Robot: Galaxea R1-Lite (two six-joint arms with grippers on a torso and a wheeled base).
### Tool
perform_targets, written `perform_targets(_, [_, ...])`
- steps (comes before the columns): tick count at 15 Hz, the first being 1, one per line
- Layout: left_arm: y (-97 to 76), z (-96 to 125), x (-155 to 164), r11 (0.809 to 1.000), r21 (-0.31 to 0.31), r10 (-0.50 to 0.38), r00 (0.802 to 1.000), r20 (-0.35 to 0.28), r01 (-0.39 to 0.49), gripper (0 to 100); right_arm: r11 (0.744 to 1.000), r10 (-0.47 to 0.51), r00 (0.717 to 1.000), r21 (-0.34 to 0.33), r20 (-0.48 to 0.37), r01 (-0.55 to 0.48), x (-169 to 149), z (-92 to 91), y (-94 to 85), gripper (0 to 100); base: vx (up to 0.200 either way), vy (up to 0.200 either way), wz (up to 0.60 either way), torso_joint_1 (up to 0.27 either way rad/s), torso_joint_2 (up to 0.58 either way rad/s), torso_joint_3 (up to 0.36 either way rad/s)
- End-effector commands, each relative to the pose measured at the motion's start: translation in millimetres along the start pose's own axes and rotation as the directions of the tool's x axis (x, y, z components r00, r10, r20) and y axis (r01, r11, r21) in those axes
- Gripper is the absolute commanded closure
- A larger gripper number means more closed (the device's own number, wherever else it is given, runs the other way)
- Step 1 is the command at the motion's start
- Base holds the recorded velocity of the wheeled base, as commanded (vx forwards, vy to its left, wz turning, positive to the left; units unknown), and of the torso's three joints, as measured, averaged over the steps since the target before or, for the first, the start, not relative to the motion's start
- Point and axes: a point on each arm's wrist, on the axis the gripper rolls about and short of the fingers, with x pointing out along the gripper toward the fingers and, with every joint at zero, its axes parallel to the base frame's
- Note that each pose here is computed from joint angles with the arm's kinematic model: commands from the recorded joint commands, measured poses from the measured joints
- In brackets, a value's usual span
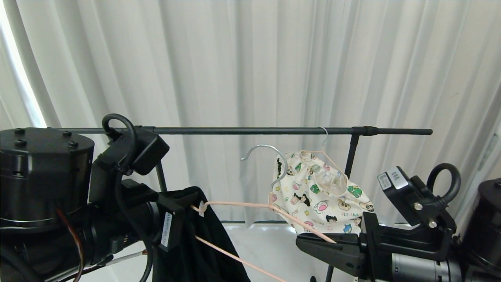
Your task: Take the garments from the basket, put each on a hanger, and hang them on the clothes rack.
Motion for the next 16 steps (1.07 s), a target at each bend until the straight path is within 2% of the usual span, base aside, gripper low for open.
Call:
perform_targets(1, [-7.6, 2, -4, 0.996, 0.013, -0.084, 0.996, 0.017, 0.083, 100, 0.999, 0.038, 0.999, 0.037, 0.019, -0.039, -3, 6.5, 0.6, 100, 0.000, 0.000, 0.00, 0.000, 0.00, 0.000])
perform_targets(3, [-11.2, 10, -8, 0.986, 0.020, -0.167, 0.985, 0.045, 0.166, 100, 0.992, 0.098, 0.995, 0.079, 0.004, -0.098, -3, 6.6, 2.0, 100, 0.000, 0.000, 0.00, 0.000, 0.00, 0.000])
perform_targets(5, [-13.0, 18, -8, 0.979, 0.026, -0.201, 0.977, 0.068, 0.200, 100, 0.987, 0.100, 0.995, 0.128, -0.015, -0.098, 1, 3.2, -0.3, 100, 0.000, 0.000, 0.00, 0.000, 0.00, 0.000])
perform_targets(12, [-20.9, 30, -2, 0.968, 0.040, -0.249, 0.965, 0.083, 0.246, 100, 0.982, 0.104, 0.995, 0.162, -0.007, -0.102, 36, 7.4, -12.0, 100, 0.000, 0.000, 0.00, 0.000, 0.00, 0.000])
perform_targets(16, [-24.3, 46, 1, 0.965, 0.063, -0.262, 0.957, 0.121, 0.256, 100, 0.981, 0.106, 0.994, 0.164, -0.013, -0.102, 49, 2.8, -17.2, 100, 0.000, 0.000, 0.00, 0.000, 0.00, 0.000])
